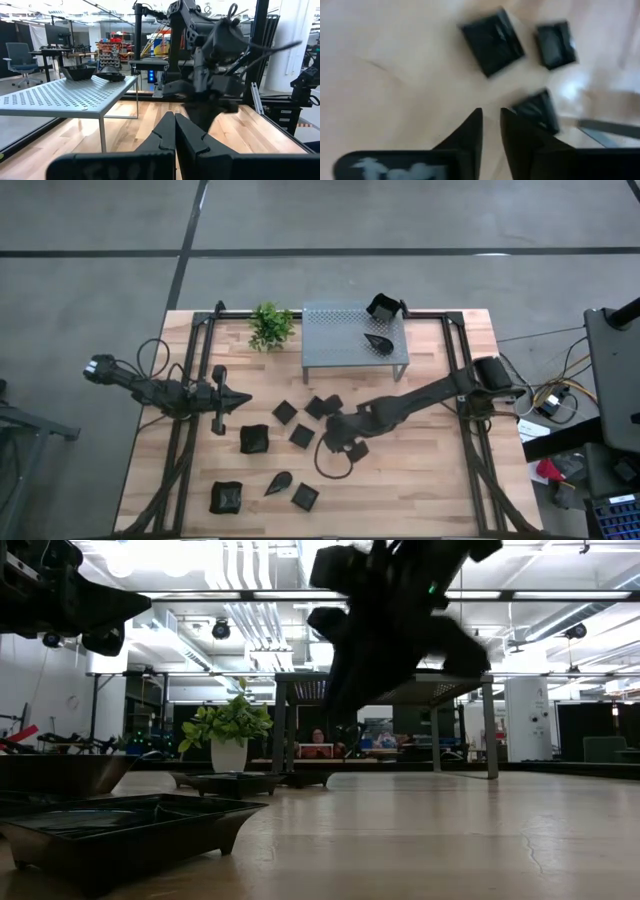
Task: Pick & Place Mini shaped plates
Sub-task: Put the square plate on the shelf
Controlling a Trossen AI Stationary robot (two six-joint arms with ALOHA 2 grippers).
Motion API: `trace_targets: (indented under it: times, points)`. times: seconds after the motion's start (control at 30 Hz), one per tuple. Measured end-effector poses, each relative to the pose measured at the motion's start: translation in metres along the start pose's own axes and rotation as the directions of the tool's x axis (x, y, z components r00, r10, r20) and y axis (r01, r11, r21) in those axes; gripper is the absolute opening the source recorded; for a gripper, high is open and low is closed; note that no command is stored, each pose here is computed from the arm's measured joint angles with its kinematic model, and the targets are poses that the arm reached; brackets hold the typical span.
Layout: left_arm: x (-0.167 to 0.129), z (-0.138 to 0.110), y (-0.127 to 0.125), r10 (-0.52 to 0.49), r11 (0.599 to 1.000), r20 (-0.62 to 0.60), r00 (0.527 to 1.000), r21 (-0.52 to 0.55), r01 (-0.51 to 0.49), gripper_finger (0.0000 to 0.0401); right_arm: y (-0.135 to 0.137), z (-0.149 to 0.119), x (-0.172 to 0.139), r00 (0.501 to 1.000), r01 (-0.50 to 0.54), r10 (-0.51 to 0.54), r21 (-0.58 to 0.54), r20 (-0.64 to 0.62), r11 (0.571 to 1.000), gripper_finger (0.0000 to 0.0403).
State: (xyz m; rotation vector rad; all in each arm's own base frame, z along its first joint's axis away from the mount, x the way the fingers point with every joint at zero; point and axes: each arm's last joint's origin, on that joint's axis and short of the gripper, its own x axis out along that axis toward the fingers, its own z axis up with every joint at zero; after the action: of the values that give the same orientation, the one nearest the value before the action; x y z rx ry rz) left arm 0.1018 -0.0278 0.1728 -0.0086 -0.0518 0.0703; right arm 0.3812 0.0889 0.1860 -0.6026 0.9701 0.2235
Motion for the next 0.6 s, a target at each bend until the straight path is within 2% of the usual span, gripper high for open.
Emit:
trace_targets:
  times: [0.1,0.27,0.6]
  points:
    - [0.000,0.000,0.000,0.000,1.000,-0.002,1.000,0.001,0.000,0.0000,-0.004,-0.002,0.006,0.999,0.046,-0.046,-0.022,-0.024,0.999,0.0094]
    - [0.000,0.000,0.000,0.000,1.000,-0.004,1.000,0.002,0.000,0.0000,-0.010,-0.006,0.020,0.998,0.052,-0.054,-0.063,-0.029,0.997,0.0125]
    - [0.000,-0.001,0.000,0.000,1.000,-0.006,1.000,0.003,0.000,0.0000,-0.028,-0.031,0.053,0.990,0.044,-0.052,-0.066,-0.132,0.997,0.0116]
